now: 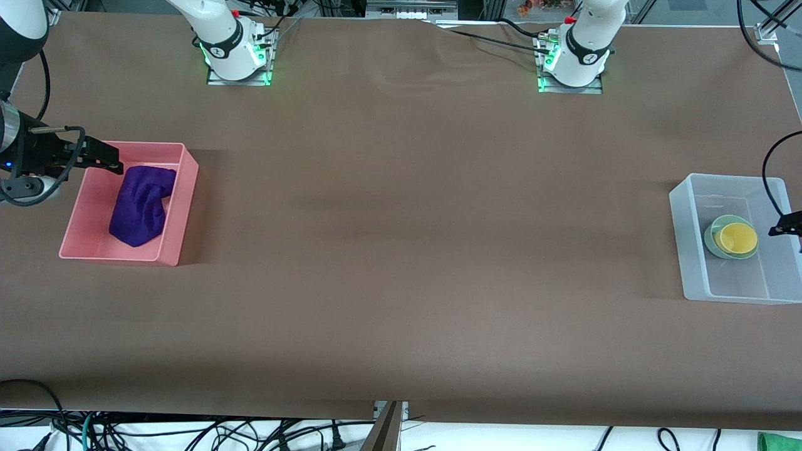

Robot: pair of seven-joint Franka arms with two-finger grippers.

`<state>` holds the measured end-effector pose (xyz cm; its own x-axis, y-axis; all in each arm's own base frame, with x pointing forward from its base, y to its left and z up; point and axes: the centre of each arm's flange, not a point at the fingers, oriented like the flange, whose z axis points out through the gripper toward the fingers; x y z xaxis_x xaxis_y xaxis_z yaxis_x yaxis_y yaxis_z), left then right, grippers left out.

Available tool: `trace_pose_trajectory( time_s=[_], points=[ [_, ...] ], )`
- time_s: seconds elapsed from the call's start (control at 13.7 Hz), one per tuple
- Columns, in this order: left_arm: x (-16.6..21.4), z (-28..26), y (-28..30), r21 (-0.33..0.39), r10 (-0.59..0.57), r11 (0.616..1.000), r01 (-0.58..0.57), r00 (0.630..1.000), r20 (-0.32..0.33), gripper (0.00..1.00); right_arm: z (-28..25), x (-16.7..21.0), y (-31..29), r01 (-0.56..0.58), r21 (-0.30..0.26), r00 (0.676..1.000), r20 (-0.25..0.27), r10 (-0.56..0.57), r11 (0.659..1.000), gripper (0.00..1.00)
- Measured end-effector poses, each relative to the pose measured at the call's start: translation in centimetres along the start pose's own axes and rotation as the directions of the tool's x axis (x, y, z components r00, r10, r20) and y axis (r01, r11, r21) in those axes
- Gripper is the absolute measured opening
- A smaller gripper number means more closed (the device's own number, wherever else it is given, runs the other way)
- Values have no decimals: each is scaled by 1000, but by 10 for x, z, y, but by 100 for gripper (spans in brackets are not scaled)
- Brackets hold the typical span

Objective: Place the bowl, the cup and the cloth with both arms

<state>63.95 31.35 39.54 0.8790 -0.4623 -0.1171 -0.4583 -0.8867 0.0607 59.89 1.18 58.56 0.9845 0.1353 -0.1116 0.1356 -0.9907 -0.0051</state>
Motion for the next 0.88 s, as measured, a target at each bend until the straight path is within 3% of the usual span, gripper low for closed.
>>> trace_pose_trajectory(
  time_s=[0.07,0.29,0.51,0.88],
  points=[
    [11,-30,22,16,-27,1000,27,1000,-7,99,0,0,-1,1,0,1000,-1,-1,1000,100],
    [47,-98,95,37,-156,987,157,987,-33,100,0,0,-1,2,0,1000,-1,-2,1000,100],
    [76,-134,171,35,-308,951,308,951,-4,100,0,1,-5,8,0,1000,-2,-8,1000,100],
    [102,-160,261,50,-384,922,383,923,6,100,0,1,-5,9,0,1000,-2,-9,1000,100]
  ],
)
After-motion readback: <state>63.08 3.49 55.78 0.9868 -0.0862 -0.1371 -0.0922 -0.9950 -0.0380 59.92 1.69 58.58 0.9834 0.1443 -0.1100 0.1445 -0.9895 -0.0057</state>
